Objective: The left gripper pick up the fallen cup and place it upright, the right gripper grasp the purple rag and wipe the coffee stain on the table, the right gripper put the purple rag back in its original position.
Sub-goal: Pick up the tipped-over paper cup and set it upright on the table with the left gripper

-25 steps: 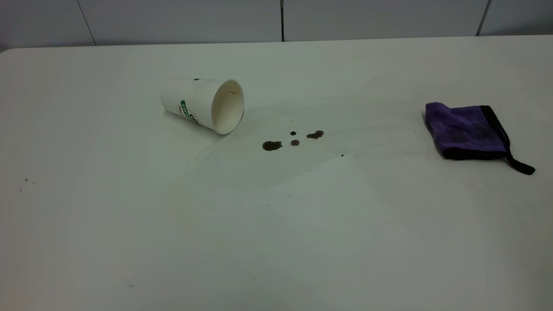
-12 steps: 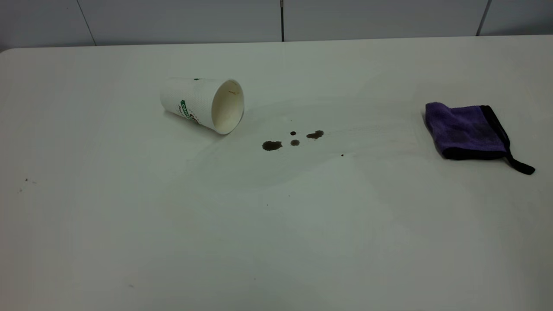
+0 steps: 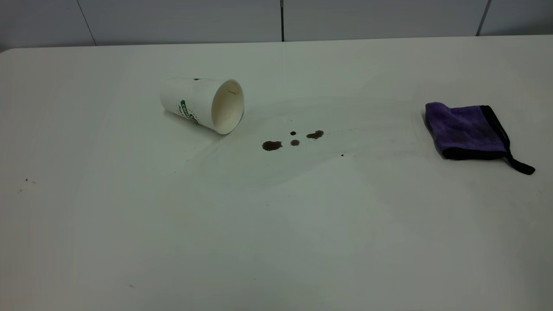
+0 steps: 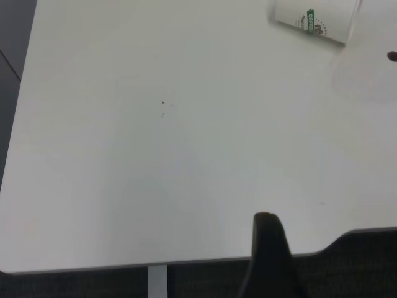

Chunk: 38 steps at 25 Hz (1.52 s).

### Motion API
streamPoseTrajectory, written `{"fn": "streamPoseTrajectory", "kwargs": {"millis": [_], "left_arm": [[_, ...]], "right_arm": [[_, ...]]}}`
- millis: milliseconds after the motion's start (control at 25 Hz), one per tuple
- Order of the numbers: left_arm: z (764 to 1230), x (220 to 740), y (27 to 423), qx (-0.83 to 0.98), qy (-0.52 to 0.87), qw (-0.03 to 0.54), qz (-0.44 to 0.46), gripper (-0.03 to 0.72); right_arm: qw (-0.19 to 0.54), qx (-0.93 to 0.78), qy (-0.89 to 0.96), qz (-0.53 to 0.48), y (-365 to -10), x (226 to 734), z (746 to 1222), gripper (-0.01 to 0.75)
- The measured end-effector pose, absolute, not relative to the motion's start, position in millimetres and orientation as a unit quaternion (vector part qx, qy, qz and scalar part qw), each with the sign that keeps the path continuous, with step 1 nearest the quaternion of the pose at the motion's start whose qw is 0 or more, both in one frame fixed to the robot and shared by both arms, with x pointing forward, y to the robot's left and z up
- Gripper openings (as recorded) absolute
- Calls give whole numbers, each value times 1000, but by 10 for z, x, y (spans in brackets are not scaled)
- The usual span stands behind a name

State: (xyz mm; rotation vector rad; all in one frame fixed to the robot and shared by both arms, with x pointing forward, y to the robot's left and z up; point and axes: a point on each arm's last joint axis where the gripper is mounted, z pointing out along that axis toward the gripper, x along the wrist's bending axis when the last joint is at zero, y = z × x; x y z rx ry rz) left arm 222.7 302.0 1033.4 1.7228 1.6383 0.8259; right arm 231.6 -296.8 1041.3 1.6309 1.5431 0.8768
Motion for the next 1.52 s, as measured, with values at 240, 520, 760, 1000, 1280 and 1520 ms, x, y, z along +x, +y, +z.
{"fn": "streamPoseTrajectory", "kwargs": {"millis": [240, 520, 760, 1000, 1280, 1520], "left_arm": [[10410, 2361, 3048, 645, 644, 283, 299, 539], [10938, 3234, 3144, 638, 670, 213, 313, 550], [10939, 4279, 3135, 667, 669, 160, 286, 699], [10606, 5249, 2616, 750, 606, 97, 247, 718], [9906, 6088, 1652, 799, 545, 21, 255, 716], [9409, 6397, 1081, 826, 498, -4, 265, 716]], "right_arm": [[358, 632, 598, 340, -2968, 2316, 10413, 586], [358, 632, 598, 340, -2968, 2316, 10413, 586], [358, 632, 598, 340, -2968, 2316, 10413, 586], [358, 632, 598, 340, -2968, 2316, 10413, 586], [358, 632, 598, 340, -2968, 2316, 10413, 586], [358, 632, 598, 340, -2968, 2316, 10413, 586]]}}
